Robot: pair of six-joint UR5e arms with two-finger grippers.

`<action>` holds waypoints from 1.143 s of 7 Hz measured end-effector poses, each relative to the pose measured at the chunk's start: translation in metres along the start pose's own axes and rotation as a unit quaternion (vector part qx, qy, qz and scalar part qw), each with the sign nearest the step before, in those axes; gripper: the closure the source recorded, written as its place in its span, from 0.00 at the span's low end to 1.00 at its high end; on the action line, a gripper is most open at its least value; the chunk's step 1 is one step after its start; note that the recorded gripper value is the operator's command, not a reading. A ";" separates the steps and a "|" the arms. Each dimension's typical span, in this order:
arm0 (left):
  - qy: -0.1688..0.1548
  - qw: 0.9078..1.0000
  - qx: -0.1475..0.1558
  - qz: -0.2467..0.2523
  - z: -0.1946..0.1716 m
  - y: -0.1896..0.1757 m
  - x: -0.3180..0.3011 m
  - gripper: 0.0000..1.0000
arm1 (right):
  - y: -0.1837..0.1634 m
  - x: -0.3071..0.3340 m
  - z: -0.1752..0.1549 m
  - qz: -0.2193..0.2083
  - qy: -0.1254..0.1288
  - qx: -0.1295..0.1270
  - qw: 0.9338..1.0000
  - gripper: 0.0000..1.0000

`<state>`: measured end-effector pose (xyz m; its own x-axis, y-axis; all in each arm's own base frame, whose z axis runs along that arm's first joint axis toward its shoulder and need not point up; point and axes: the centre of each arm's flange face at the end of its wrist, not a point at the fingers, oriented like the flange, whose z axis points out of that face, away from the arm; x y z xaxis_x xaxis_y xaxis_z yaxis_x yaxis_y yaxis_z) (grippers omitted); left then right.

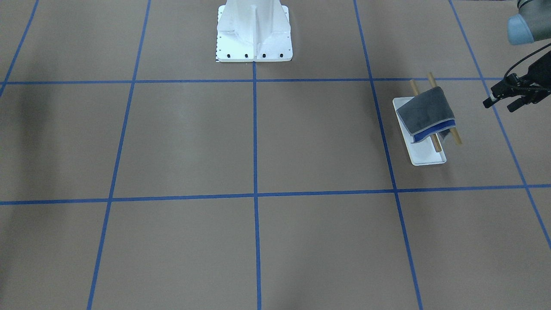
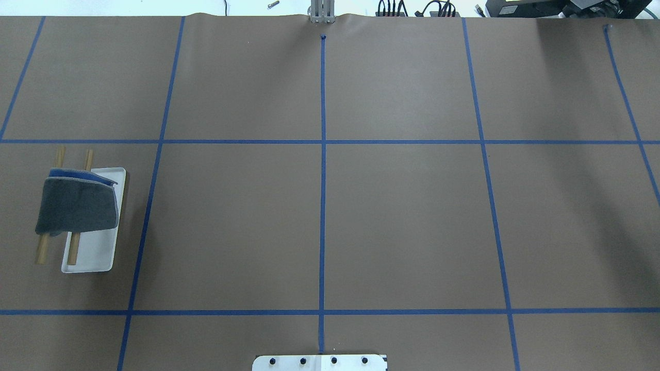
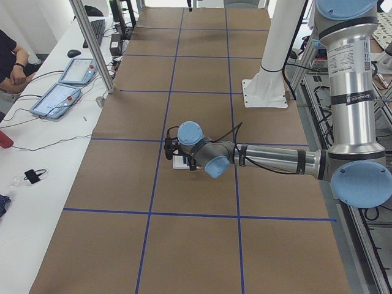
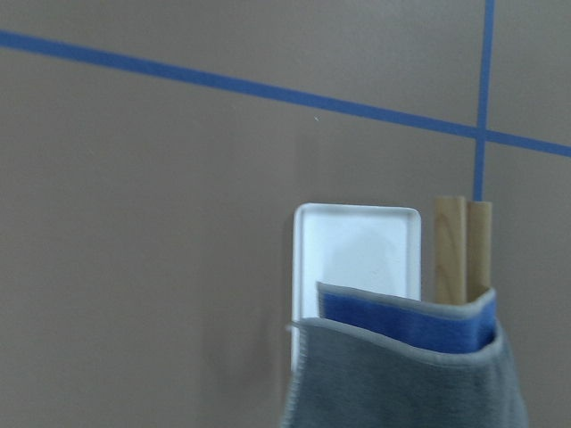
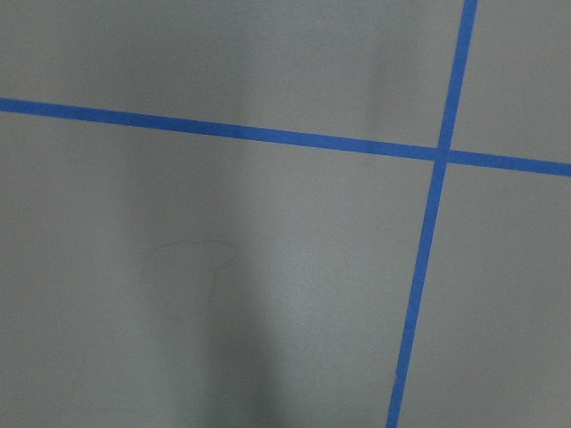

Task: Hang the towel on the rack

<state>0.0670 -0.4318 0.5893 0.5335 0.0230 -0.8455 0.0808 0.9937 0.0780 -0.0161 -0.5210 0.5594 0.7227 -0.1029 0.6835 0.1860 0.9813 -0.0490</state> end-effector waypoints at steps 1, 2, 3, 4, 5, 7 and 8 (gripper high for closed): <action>-0.048 0.999 0.007 0.024 -0.008 -0.011 -0.020 0.02 | 0.000 0.002 -0.002 0.004 0.001 0.002 1.000 0.00; -0.095 0.995 0.009 0.038 -0.025 -0.032 -0.035 0.02 | 0.001 0.006 -0.006 0.009 0.001 0.006 1.000 0.00; -0.130 0.991 0.008 0.044 -0.052 -0.058 -0.043 0.02 | 0.003 0.009 -0.008 0.013 0.001 0.008 1.000 0.00; -0.145 0.988 0.009 0.055 -0.083 -0.078 -0.048 0.02 | 0.003 0.014 -0.010 0.018 0.004 0.009 1.000 0.00; -0.151 0.986 0.012 0.072 -0.104 -0.087 -0.053 0.02 | 0.006 0.023 -0.014 0.027 0.007 0.013 1.000 0.00; -0.156 0.984 0.008 0.082 -0.111 -0.089 -0.064 0.02 | 0.019 0.047 -0.015 0.049 0.008 0.015 0.999 0.00; -0.157 0.985 0.001 0.076 -0.105 -0.088 -0.074 0.02 | 0.026 0.057 -0.012 0.058 0.007 0.013 0.998 0.00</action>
<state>-0.0686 -0.5097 0.5897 0.7741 0.1366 -0.6181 -0.0185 0.9809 0.1936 0.0379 -0.5033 0.5890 0.7482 0.0096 0.6634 0.0835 0.9906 -0.1085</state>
